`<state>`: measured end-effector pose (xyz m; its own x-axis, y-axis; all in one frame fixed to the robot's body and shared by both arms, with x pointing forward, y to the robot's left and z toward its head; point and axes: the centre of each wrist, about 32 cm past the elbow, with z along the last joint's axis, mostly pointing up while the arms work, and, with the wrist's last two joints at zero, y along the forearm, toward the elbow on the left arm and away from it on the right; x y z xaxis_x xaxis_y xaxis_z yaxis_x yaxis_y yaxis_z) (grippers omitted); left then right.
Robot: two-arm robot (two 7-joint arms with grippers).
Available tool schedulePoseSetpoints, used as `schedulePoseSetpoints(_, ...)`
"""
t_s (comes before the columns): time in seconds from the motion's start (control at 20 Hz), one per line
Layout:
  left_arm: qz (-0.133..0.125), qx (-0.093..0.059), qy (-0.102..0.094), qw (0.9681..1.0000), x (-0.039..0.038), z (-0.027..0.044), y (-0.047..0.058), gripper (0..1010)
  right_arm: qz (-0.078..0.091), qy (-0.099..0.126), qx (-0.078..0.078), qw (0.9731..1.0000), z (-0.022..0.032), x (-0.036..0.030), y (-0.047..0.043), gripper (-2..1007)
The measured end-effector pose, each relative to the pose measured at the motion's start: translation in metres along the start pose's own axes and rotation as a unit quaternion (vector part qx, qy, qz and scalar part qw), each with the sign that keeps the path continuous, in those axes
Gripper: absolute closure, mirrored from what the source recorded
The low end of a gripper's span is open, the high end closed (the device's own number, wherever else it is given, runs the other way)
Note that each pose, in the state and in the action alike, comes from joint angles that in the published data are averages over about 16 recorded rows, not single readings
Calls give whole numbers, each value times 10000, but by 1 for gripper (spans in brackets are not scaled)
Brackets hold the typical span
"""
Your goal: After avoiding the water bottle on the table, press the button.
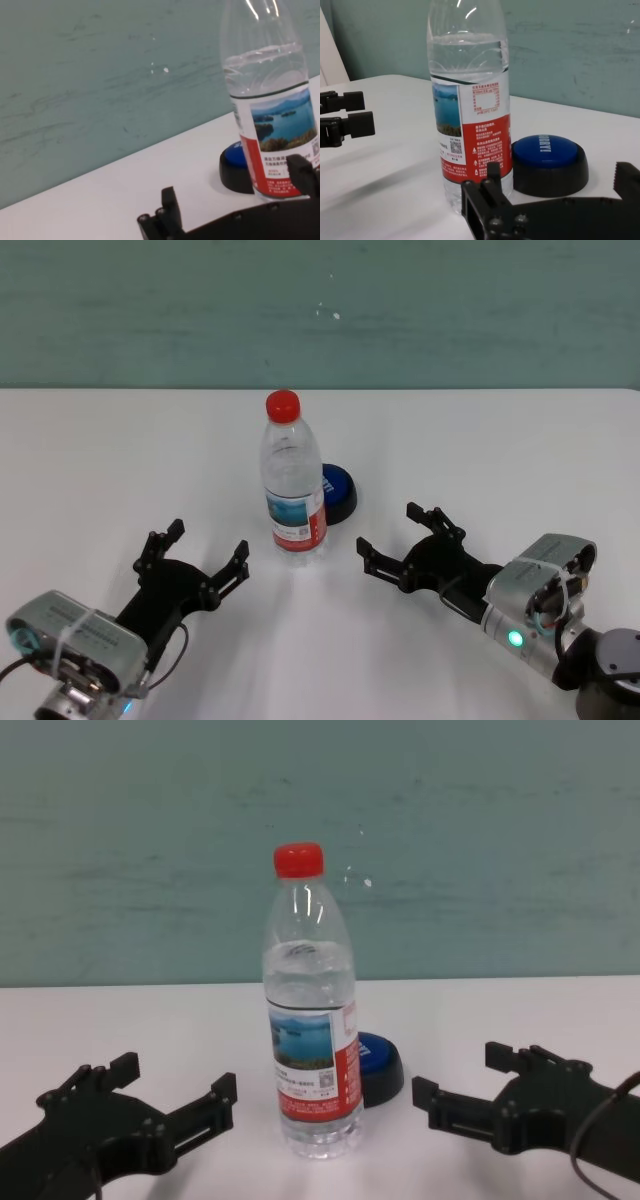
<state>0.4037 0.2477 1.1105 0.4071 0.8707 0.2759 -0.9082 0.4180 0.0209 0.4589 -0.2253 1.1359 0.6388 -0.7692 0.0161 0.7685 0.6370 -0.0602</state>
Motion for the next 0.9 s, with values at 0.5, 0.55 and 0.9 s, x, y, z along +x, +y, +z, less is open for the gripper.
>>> schedulePoseSetpoints(0.5,0,0,0,10000,0,0,0,10,-14,-4,5,10000,-1,-2,-4,1)
schedulePoseSetpoints(0.55,0,0,0,10000,0,0,0,10,-15,-5,5,10000,-1,-2,-4,1)
schedulePoseSetpoints(0.9,0,0,0,10000,0,0,0,10,-16,-6,6,10000,0,-2,-4,1)
